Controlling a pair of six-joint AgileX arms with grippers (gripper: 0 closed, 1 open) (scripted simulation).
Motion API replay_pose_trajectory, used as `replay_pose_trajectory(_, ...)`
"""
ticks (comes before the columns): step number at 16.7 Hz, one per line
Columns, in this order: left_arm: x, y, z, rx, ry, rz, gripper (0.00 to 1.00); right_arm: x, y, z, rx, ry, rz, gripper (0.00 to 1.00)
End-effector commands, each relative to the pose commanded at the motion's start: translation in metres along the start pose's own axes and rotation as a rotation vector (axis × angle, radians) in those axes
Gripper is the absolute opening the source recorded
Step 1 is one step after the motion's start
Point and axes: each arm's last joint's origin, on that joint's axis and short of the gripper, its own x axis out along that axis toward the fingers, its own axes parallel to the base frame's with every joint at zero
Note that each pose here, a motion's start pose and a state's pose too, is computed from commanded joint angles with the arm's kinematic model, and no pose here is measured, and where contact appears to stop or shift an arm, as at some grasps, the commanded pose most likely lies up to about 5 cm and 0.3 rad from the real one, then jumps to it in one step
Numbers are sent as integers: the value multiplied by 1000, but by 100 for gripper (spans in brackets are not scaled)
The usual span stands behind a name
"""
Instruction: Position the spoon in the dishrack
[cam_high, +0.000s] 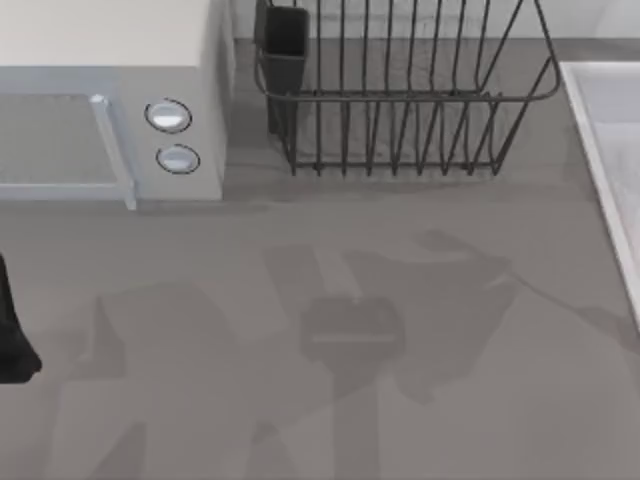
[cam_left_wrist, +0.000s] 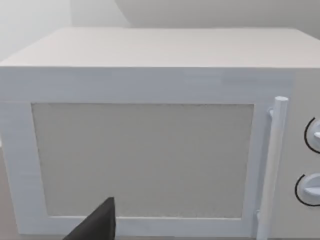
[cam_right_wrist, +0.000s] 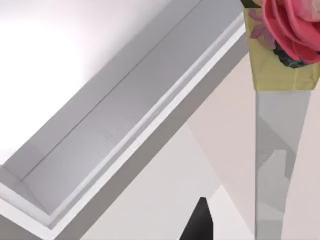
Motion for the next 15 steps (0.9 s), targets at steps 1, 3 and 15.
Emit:
replay_pose_trajectory(1,0,0,0,0,0,0,100,-13,8,27,58,-56,-83,0)
replay_pose_trajectory(3,0,0,0,0,0,0,100,-48,29,76,202,-211,-226,0)
replay_pose_trajectory(15,0,0,0,0,0,0,100,-237,143,135,1187,-1095,-227,0)
